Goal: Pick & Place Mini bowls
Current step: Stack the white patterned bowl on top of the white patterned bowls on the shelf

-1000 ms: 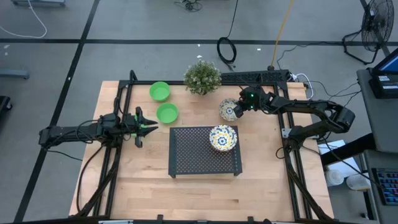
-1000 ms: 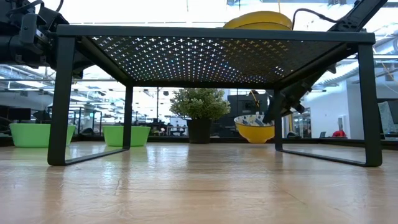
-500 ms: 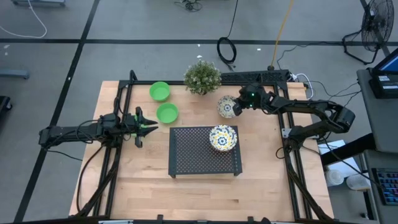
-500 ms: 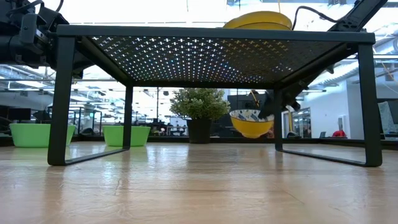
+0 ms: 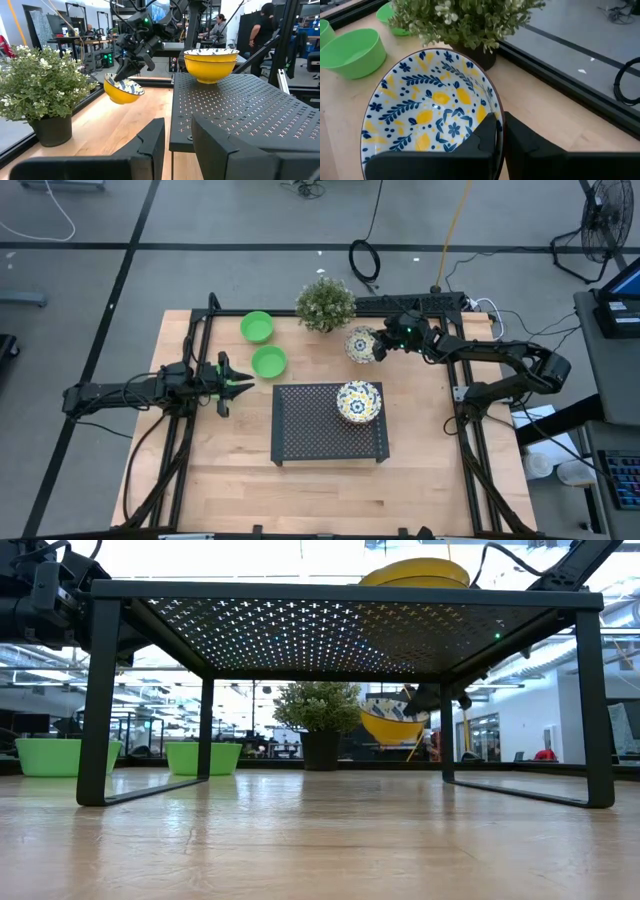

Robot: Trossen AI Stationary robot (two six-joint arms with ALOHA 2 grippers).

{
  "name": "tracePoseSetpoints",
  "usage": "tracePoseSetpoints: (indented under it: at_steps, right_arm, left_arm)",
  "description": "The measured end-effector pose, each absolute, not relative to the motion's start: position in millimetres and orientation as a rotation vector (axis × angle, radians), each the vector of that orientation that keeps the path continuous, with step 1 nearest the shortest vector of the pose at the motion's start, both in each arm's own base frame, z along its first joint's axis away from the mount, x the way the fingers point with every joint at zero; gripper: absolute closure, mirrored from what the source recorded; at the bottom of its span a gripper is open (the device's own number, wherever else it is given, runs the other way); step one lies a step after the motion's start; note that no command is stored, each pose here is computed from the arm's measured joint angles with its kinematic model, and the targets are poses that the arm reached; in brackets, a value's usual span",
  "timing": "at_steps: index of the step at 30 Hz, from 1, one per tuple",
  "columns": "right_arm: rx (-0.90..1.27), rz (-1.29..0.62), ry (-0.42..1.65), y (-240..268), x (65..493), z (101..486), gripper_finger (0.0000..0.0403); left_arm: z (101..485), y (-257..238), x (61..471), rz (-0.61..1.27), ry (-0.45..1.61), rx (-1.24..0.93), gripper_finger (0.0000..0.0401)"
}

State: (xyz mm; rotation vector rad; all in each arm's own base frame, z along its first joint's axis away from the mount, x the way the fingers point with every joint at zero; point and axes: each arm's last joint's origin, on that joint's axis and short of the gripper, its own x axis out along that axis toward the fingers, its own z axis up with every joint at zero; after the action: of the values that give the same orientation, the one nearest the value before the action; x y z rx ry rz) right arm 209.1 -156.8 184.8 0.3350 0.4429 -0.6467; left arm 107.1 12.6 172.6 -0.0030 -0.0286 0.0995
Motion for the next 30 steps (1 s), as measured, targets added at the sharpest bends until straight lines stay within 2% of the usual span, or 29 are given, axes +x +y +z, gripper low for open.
tracePoseSetpoints:
  at_steps: [11,30]
  right_arm:
    - [0.266,-0.699,0.371,-152.4,199.6,207.7,0.0392]
    - [0.211,-0.684,0.179,-118.6,156.1,235.5,0.0392]
  left_arm:
    - [172.6,12.6,107.1,0.100,-0.028,-0.003,0.0302]
    - [172.6,12.7,107.1,0.100,-0.029,-0.003,0.0302]
